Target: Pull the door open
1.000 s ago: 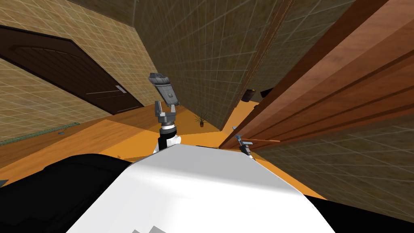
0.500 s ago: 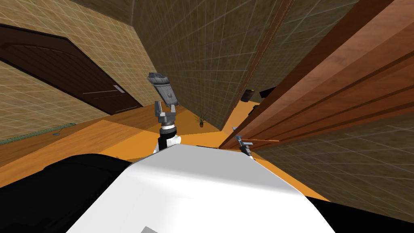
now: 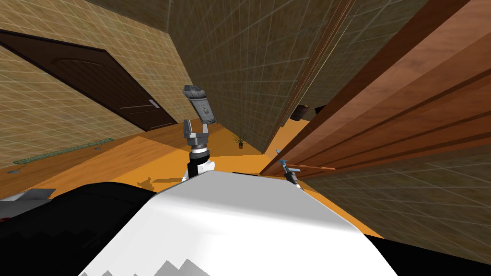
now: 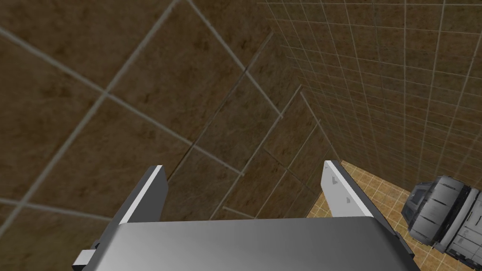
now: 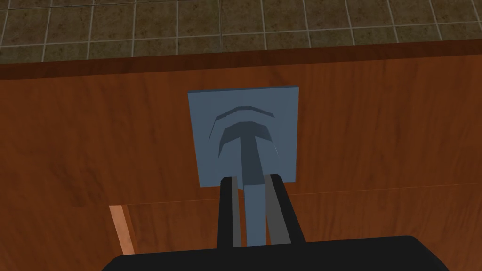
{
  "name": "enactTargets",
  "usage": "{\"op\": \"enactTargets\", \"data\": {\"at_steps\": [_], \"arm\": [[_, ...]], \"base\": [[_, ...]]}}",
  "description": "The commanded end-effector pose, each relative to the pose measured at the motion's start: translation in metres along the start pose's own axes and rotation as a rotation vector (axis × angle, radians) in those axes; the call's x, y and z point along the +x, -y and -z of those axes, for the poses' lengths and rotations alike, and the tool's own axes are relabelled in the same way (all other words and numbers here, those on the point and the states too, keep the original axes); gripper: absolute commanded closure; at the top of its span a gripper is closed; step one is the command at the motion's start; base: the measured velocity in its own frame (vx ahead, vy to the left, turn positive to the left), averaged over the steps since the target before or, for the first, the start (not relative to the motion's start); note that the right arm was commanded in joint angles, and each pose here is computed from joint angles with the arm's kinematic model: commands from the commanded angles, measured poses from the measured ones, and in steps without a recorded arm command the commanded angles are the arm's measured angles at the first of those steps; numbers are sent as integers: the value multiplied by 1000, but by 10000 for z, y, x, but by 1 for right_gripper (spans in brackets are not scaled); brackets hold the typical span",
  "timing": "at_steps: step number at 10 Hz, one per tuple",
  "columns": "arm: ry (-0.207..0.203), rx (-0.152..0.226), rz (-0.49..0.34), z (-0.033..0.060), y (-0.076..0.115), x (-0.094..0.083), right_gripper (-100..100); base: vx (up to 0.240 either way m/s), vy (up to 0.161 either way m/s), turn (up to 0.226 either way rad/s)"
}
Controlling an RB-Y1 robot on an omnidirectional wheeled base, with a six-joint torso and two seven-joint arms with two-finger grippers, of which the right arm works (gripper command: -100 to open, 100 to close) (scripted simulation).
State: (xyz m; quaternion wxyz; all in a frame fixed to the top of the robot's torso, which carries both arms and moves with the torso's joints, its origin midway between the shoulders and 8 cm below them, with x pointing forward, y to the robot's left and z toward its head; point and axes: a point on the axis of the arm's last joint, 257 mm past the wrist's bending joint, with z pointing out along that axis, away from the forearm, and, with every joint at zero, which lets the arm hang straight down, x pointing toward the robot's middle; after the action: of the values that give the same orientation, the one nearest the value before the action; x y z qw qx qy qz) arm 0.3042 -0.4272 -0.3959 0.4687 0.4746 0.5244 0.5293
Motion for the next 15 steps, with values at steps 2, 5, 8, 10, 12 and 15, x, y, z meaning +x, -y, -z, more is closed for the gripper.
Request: {"op": "enactTargets", "data": {"at_steps": [2,5,8,10,12,15], "arm": [[5,5,3,61,10,-46,100],[5,4,5,87,1,-61,100],[5,3,7,113,-9,-77,100],[5,1,9,145,-21,-95,100],[-12,-30,18,76,-124,-76,100],[-16,-3,2,114,-7,10,100]], "base": [[-150,-53,90],[-154,-54,111],[-92,-48,90],[-178,-74,158],[-187,-45,105],[-17,1,-14]]}}
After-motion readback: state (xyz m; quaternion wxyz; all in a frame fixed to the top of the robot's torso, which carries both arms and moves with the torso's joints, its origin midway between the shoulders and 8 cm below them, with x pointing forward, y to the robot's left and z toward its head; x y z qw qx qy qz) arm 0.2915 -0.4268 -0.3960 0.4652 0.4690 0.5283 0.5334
